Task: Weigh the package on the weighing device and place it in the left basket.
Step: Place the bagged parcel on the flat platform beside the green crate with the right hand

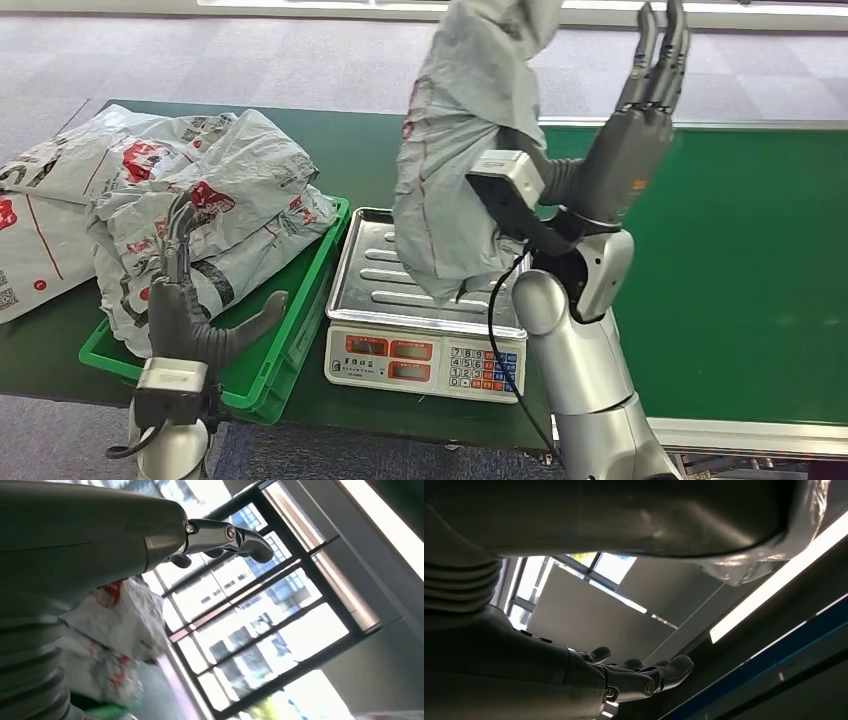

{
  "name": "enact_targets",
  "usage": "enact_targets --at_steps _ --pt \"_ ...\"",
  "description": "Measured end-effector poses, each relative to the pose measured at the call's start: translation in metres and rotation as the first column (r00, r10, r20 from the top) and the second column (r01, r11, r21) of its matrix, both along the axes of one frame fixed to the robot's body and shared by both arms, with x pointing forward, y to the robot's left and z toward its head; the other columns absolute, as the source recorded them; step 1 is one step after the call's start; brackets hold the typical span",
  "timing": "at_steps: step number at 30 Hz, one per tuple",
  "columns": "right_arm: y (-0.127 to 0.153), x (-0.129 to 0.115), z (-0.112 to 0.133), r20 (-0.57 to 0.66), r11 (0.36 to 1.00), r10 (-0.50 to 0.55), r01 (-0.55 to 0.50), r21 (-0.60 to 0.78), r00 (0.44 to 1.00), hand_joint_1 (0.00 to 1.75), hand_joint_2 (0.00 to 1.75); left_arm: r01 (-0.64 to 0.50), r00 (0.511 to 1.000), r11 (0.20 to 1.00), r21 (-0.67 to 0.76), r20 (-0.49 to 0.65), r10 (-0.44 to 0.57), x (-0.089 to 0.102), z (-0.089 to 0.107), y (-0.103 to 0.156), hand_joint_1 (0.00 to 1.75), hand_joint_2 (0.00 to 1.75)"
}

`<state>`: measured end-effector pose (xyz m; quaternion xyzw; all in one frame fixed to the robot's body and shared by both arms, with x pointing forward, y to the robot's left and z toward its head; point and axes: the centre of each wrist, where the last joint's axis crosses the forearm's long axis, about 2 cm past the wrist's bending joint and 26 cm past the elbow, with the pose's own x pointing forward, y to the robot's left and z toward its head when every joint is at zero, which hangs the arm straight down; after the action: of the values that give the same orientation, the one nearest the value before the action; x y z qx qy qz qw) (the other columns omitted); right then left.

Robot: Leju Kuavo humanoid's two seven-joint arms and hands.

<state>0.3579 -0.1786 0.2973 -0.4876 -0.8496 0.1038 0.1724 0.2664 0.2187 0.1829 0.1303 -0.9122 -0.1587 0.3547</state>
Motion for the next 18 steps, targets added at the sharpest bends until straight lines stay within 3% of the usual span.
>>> enact_targets --at_steps 2,4,13,18 --pt "-0.011 -0.007 -0.003 0.008 0.999 -0.042 0.041 0.03 0.999 0.0 0.0 -0.076 0.996 0.97 0.232 -0.022 0.083 0.013 0.005 -0.001 0.0 1.75" --pt "-0.018 -0.012 -0.006 0.004 0.996 -0.07 0.07 0.049 0.998 0.0 0.0 -0.106 0.993 0.927 0.359 -0.018 0.12 0.025 0.007 -0.001 0.0 1.75" --pt "-0.029 -0.019 -0.012 -0.065 0.977 -0.157 0.165 0.136 0.985 0.0 0.0 -0.15 0.986 0.82 0.552 0.02 0.167 0.056 0.009 0.0 0.0 1.75" --pt "-0.024 -0.016 -0.018 -0.193 0.981 -0.086 0.117 0.154 0.977 0.0 0.0 -0.117 0.992 0.81 0.575 0.028 0.124 0.062 0.01 -0.004 0.0 1.75"
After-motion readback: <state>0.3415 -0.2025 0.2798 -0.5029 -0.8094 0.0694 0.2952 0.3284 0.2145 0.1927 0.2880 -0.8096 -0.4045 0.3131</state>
